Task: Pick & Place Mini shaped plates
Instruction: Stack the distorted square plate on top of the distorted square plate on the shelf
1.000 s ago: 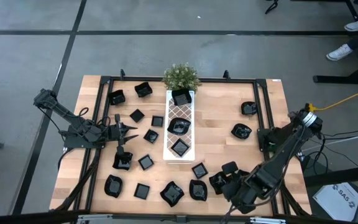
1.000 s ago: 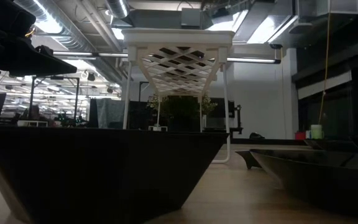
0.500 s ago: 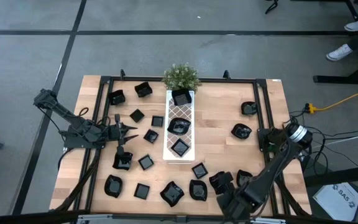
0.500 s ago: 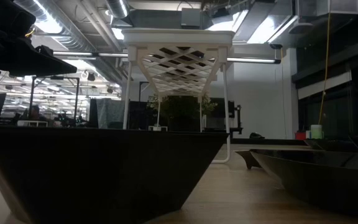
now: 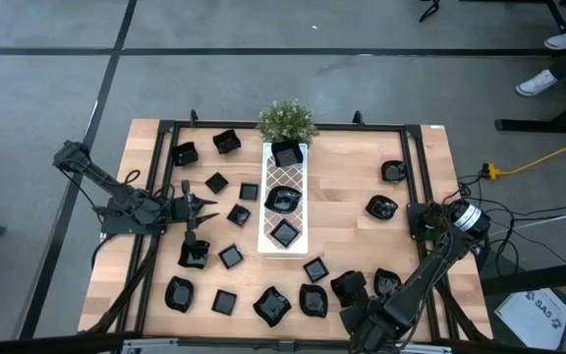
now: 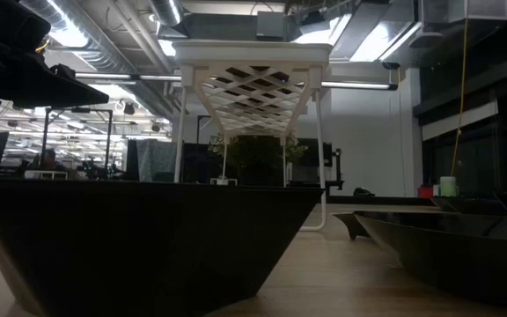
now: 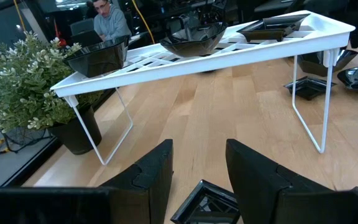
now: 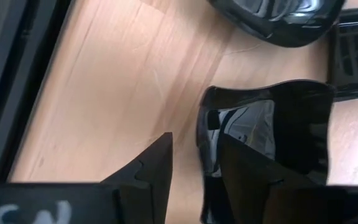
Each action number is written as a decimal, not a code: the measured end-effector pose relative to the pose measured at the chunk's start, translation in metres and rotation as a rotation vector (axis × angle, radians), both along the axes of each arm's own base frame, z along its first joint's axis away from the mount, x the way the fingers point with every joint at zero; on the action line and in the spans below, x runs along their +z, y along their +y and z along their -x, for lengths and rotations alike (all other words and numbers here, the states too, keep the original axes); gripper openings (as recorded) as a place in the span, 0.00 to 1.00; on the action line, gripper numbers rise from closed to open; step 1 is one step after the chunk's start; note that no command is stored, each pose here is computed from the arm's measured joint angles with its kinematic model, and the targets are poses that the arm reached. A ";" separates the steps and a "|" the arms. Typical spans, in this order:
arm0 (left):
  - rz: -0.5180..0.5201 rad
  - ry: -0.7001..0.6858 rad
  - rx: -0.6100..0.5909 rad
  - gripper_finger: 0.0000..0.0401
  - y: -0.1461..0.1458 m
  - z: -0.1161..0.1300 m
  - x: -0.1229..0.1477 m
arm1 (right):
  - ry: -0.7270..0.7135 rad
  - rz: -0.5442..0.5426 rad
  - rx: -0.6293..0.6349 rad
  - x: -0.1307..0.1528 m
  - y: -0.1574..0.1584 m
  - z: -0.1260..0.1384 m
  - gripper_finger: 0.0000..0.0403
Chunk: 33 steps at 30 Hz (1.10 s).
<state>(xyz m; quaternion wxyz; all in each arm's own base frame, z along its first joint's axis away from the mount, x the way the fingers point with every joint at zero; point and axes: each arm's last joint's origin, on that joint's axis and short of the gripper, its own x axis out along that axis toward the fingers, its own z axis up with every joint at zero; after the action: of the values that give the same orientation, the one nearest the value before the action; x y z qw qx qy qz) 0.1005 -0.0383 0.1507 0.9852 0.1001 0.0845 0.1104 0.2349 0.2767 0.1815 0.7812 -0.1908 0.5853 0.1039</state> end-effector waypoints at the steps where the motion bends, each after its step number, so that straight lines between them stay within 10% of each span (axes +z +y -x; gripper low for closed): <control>1: 0.000 0.000 0.000 0.36 0.000 0.000 0.000 | -0.006 0.006 -0.002 0.000 0.000 0.000 0.30; 13: 0.000 0.001 0.000 0.36 0.000 0.000 0.000 | -0.007 -0.001 -0.031 0.000 -0.001 0.000 0.02; 33: 0.000 0.000 0.000 0.36 0.000 0.000 0.000 | 0.002 -0.005 -0.047 0.000 -0.001 0.000 0.13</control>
<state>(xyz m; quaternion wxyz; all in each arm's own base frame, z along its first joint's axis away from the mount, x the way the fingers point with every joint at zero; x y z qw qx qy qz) 0.1005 -0.0383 0.1507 0.9852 0.1001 0.0845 0.1104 0.2349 0.2756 0.1813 0.7834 -0.1747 0.5900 0.0870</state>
